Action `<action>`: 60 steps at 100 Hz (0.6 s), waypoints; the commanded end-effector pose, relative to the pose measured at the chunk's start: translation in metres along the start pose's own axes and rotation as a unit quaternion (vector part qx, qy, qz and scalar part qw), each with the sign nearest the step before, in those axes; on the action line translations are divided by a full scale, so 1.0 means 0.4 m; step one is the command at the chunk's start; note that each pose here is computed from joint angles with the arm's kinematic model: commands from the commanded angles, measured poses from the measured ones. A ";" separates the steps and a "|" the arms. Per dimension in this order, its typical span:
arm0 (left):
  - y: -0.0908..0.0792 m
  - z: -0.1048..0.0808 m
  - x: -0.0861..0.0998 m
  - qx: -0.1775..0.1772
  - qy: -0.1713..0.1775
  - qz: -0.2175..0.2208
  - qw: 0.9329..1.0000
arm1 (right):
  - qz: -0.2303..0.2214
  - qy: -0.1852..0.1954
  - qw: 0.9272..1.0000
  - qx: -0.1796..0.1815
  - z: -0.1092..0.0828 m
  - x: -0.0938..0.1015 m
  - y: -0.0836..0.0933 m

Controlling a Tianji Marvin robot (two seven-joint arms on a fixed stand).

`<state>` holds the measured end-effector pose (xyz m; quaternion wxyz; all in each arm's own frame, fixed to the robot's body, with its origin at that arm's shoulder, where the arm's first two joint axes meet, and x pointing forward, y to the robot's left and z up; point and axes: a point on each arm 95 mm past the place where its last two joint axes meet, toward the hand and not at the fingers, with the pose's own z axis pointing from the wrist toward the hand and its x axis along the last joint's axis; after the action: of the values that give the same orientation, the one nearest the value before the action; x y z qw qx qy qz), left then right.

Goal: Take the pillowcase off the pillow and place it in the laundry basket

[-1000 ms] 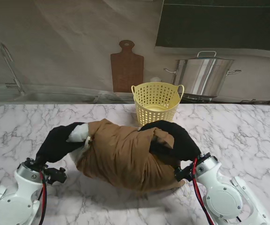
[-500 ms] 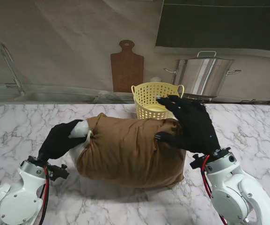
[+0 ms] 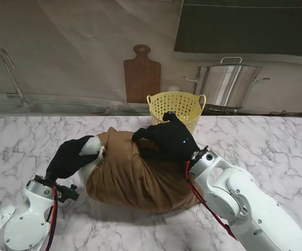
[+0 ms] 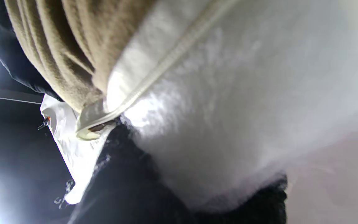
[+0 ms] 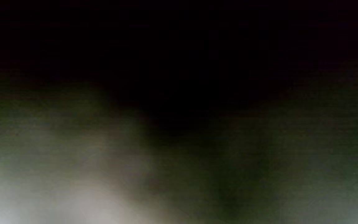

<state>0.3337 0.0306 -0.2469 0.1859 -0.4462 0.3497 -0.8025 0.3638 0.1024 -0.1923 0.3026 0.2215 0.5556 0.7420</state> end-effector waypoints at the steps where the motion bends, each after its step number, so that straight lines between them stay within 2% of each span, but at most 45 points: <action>1: 0.012 -0.005 -0.006 -0.013 -0.005 0.003 1.000 | 0.010 -0.015 1.000 0.021 -0.019 -0.008 -0.030; 23: -0.013 -0.014 -0.028 -0.003 -0.019 0.028 0.999 | -0.011 -0.052 0.999 0.008 -0.085 -0.044 0.002; 37: -0.024 -0.022 -0.045 -0.001 -0.031 0.040 0.999 | -0.034 -0.064 0.997 0.000 -0.132 -0.060 0.036; 60: -0.035 -0.030 -0.066 0.001 -0.045 0.054 0.998 | -0.053 -0.089 0.995 -0.008 -0.192 -0.085 0.062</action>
<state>0.3366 0.0502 -0.2437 0.2346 -0.4413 0.3595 -0.7880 0.3313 0.0336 -0.1852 0.3776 0.2440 0.5275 0.7208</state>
